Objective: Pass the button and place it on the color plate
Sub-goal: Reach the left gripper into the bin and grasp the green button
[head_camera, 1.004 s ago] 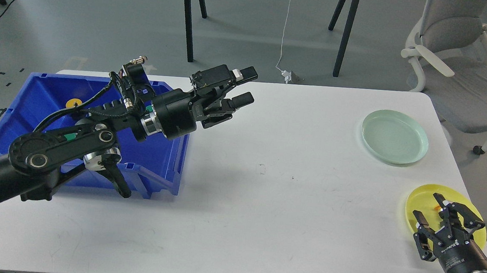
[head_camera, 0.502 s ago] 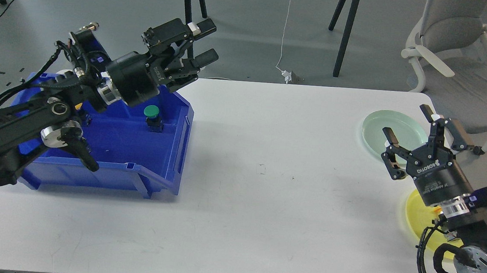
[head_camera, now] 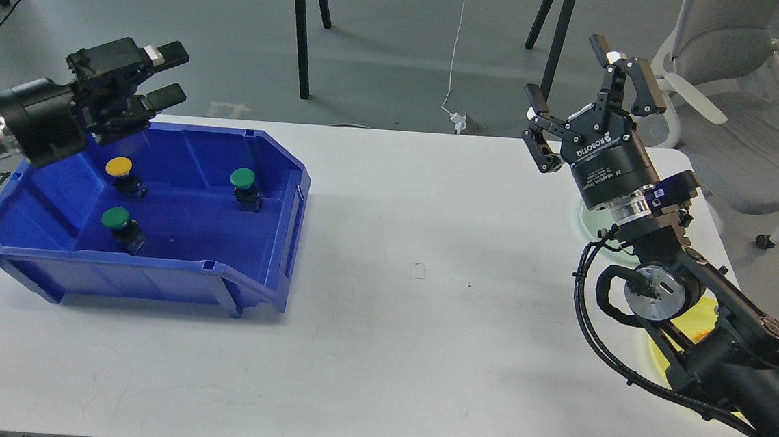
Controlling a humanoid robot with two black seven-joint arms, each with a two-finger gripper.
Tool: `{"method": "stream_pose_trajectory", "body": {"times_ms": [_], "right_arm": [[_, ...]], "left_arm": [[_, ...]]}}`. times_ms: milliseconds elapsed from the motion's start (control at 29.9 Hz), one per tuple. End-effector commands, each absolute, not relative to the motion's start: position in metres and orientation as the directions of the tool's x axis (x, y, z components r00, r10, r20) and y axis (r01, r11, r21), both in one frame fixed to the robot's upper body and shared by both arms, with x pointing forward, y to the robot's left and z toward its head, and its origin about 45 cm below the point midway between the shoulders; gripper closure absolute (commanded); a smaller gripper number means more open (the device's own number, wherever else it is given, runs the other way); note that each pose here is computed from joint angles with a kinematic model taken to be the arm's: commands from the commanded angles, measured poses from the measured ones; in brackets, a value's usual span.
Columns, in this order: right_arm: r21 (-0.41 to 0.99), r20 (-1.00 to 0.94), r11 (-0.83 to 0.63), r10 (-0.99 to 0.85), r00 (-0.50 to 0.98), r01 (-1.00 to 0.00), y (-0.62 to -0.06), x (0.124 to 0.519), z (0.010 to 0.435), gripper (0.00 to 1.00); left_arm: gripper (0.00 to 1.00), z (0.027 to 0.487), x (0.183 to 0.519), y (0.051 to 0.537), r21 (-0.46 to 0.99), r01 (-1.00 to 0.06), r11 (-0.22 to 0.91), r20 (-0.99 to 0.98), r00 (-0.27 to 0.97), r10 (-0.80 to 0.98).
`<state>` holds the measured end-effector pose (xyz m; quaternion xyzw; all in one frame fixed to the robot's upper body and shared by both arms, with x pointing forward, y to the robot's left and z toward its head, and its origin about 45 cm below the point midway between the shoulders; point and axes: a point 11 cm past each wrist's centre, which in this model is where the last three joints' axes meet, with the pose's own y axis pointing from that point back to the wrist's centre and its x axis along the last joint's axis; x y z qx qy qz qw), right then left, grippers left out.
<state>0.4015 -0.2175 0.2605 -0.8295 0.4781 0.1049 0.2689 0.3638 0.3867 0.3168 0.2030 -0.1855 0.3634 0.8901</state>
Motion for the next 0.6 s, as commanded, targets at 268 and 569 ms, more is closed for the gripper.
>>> {"method": "stream_pose_trajectory", "body": {"times_ms": [268, 569], "right_arm": [[-0.327, -0.451, -0.388, -0.737, 0.503, -0.862, -0.222, 0.396, 0.250, 0.05], [-0.308, -0.464, -0.385, -0.737, 0.491, -0.870, -0.224, 0.391, 0.240, 0.05]], "left_arm": [[0.16, 0.274, 0.367, 0.435, 0.666, -0.629, 0.402, 0.688, 0.726, -0.003], [0.17, 0.213, 0.373, 0.458, 0.799, -0.551, 0.243, 0.586, 0.804, -0.103]]}}
